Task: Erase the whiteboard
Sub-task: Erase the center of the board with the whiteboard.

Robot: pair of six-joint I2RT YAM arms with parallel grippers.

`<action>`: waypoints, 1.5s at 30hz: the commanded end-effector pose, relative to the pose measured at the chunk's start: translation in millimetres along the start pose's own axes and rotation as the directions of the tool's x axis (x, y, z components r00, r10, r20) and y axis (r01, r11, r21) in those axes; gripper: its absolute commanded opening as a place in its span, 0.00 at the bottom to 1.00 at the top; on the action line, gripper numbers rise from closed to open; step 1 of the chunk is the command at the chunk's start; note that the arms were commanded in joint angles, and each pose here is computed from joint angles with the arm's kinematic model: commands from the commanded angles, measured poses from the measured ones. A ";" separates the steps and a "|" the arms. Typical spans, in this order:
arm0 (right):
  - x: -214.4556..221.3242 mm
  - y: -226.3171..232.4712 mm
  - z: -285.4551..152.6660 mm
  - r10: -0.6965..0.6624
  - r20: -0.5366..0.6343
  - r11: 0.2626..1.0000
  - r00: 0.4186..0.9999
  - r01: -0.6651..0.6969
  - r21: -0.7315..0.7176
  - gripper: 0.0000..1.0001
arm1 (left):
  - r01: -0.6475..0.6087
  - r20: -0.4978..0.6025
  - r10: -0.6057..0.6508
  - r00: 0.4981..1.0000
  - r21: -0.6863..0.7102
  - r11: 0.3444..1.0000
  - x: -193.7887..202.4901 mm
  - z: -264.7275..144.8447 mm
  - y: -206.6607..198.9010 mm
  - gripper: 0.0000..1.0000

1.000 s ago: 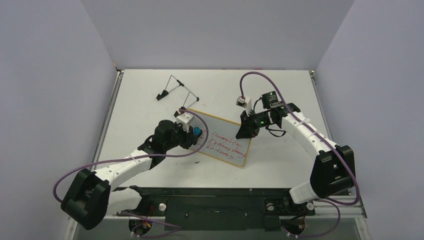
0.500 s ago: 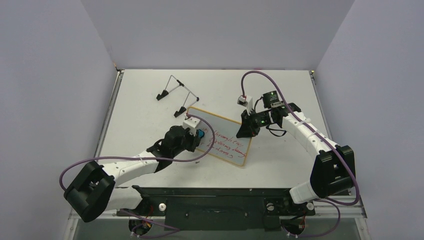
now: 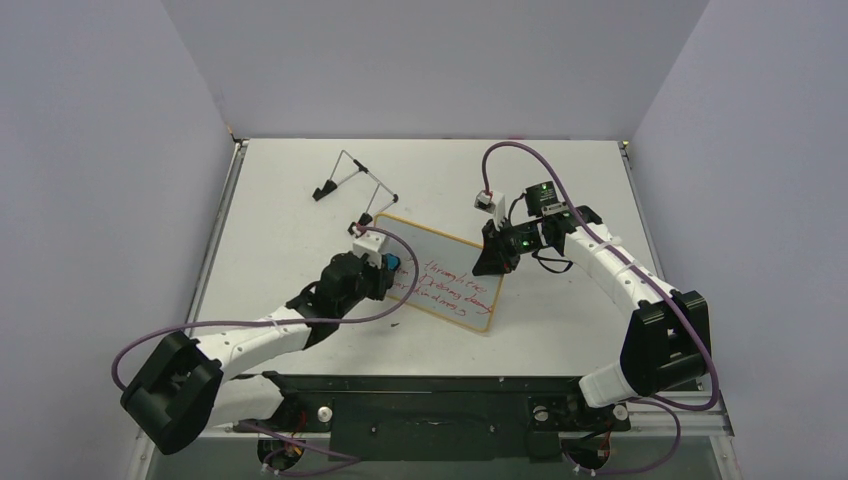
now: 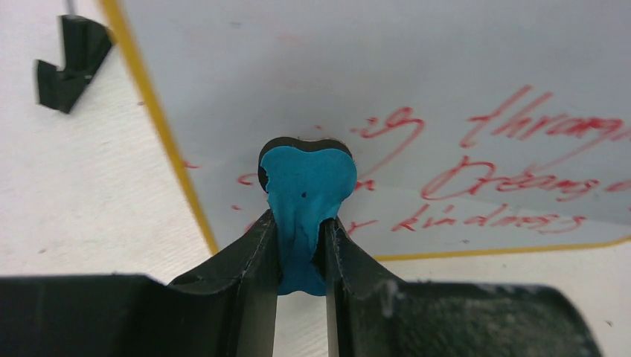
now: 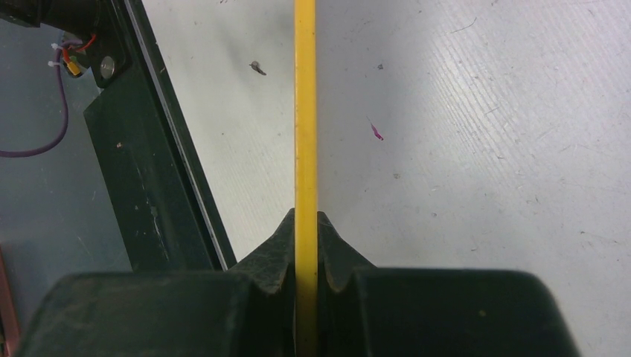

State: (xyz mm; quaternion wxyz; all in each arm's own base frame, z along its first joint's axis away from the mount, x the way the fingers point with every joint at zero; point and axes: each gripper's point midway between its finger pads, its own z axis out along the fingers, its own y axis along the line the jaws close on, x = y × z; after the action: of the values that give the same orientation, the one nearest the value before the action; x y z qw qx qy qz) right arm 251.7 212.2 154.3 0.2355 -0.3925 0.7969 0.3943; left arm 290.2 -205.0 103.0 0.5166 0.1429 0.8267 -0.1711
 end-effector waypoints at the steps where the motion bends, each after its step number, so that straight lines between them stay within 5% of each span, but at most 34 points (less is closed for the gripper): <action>1: -5.2 -5.5 -2.5 -0.034 0.002 0.999 0.999 0.034 0.036 0.00 | -0.033 0.053 0.027 0.998 0.127 0.991 -14.4 2.0 -38.8 0.00; 12: -5.6 -5.0 -3.3 -0.037 0.004 0.999 0.999 0.037 0.037 0.00 | 0.108 0.109 -0.108 0.988 0.001 0.994 -26.8 -8.3 24.7 0.00; 21: -4.6 -6.5 -2.3 -0.035 0.000 0.999 0.999 0.035 0.038 0.00 | 0.023 0.076 -0.031 0.997 0.101 0.995 -19.8 -8.7 -15.8 0.00; 31: -5.7 -5.2 -3.9 -0.040 0.006 0.998 0.999 0.040 0.039 0.00 | 0.117 0.103 -0.115 0.988 -0.012 0.993 -31.0 -7.5 30.9 0.00; 45: -5.7 -4.7 -3.7 -0.041 0.006 0.999 0.999 0.040 0.036 0.00 | 0.073 0.123 -0.080 0.989 0.063 0.995 -38.0 24.0 -22.0 0.00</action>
State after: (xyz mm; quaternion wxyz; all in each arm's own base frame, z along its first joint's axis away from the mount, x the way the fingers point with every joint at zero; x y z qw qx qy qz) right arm 252.4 211.4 154.4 0.2361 -0.3908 0.7978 0.3937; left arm 297.0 -212.6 94.6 0.5106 0.1298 0.8269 -0.1966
